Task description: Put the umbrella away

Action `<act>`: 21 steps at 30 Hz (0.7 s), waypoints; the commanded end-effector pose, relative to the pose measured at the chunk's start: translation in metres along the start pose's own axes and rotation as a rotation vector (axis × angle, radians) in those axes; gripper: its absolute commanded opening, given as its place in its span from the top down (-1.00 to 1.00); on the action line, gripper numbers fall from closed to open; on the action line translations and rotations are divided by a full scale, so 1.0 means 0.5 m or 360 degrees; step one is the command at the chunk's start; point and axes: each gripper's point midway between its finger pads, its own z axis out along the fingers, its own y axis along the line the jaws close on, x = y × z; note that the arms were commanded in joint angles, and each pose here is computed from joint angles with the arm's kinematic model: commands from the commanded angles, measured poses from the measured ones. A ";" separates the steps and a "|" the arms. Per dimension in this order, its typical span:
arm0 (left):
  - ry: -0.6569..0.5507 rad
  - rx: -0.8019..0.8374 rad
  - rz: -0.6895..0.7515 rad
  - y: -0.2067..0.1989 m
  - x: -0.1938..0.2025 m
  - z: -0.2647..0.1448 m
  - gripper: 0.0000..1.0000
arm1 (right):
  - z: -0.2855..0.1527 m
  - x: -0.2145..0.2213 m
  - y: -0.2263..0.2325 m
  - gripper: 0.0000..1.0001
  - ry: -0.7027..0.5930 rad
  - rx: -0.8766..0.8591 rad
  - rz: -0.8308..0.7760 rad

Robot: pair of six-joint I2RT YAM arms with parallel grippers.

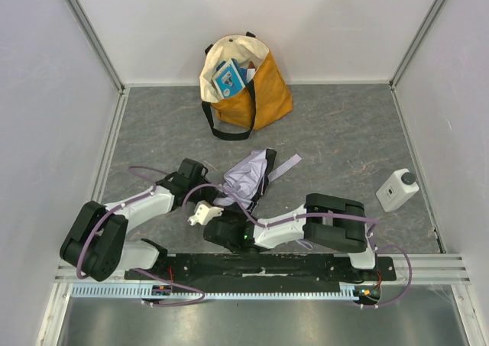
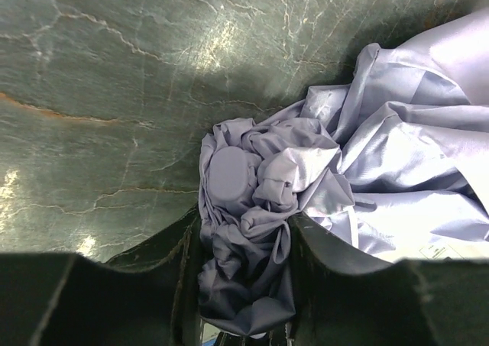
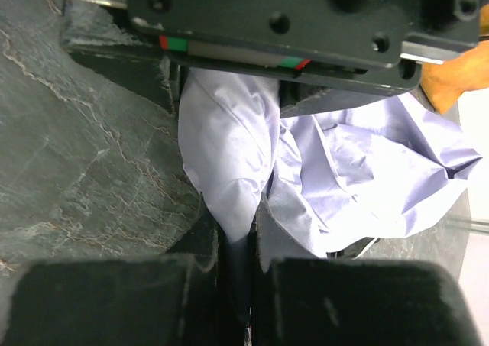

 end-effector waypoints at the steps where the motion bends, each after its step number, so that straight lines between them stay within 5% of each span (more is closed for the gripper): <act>1: 0.0024 -0.0288 0.0014 0.100 0.018 -0.016 0.97 | 0.027 0.125 0.036 1.00 0.0244 -0.0050 -0.0136; 10: -0.0011 -0.0159 0.0016 0.074 0.011 -0.016 0.97 | 0.013 0.138 0.090 1.00 0.0252 -0.0483 0.0080; 21: -0.0180 0.0085 0.0074 0.033 -0.024 -0.039 -0.64 | -0.006 0.187 0.148 1.00 0.0333 -0.0962 0.0400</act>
